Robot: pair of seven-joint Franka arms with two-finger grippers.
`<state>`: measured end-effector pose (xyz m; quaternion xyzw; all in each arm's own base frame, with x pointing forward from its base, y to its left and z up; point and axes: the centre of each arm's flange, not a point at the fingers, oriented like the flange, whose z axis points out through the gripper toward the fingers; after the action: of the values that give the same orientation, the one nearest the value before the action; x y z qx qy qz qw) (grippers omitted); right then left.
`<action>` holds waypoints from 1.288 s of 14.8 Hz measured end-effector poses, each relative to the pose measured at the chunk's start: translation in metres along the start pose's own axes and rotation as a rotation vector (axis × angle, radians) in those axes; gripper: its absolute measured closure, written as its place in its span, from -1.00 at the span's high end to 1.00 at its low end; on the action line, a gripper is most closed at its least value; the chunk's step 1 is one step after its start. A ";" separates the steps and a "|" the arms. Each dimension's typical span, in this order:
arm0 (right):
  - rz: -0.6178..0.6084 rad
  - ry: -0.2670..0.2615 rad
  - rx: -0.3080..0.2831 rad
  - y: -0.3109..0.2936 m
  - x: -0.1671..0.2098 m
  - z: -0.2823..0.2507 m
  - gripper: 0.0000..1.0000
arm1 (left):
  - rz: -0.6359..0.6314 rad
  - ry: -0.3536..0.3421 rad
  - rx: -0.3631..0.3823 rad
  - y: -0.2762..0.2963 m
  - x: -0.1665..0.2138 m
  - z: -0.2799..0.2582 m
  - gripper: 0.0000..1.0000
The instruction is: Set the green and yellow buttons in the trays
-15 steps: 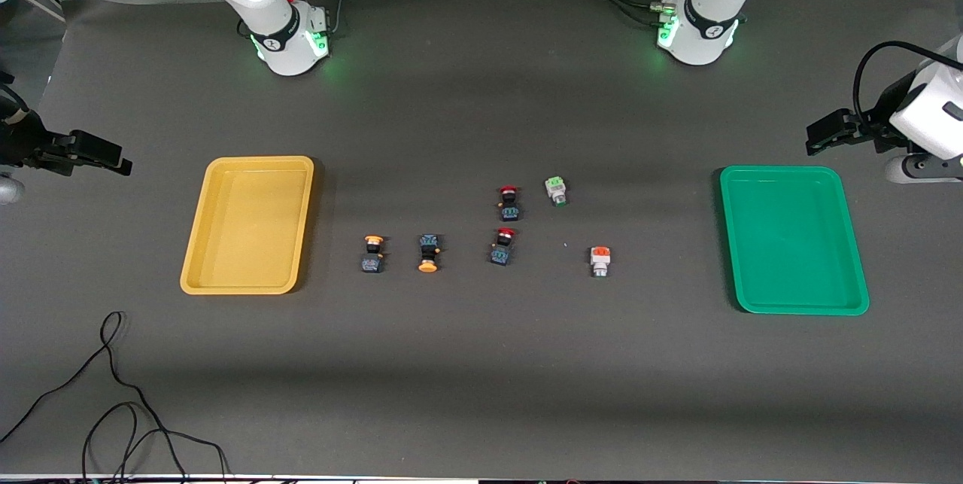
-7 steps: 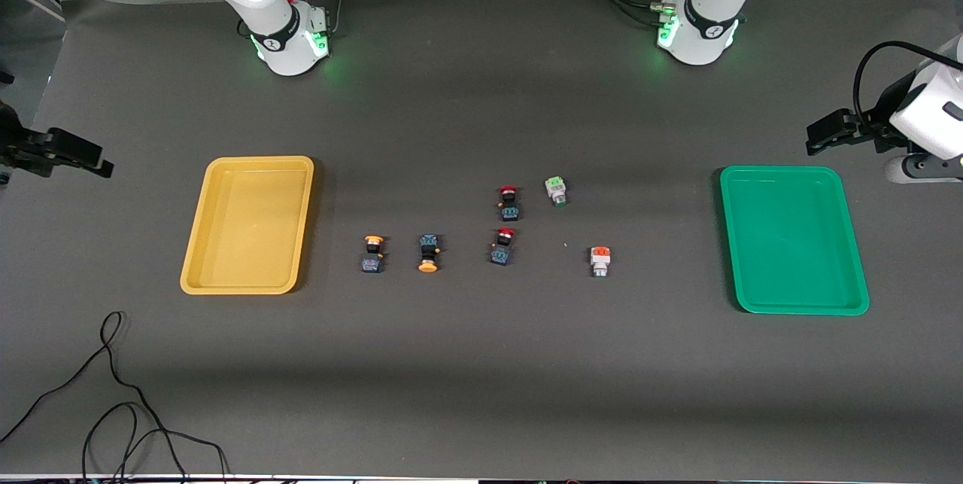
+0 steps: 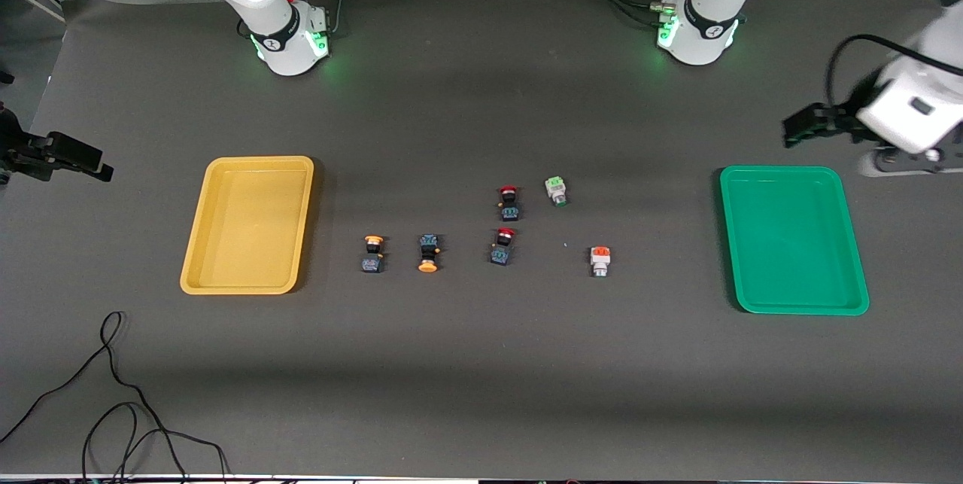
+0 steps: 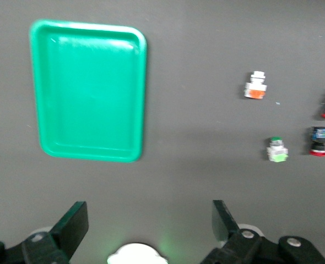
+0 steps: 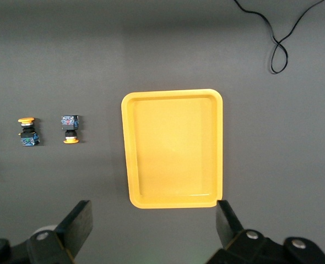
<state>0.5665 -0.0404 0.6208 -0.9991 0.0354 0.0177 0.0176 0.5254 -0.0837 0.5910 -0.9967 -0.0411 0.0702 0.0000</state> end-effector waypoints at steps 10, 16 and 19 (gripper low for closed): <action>0.000 -0.052 0.000 0.000 -0.003 0.009 0.99 | -0.173 0.039 -0.064 0.225 -0.099 0.034 1.00; 0.000 -0.065 -0.001 -0.001 -0.002 0.013 0.99 | -0.208 0.045 -0.070 0.274 -0.133 0.052 1.00; 0.000 -0.065 -0.001 -0.001 -0.002 0.013 0.99 | -0.221 0.036 -0.064 0.277 -0.123 0.097 1.00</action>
<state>0.5636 -0.0390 0.6083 -0.9980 0.0347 0.0503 0.0183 0.4137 -0.3705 0.5107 -0.9867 -0.1529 0.0505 -0.0234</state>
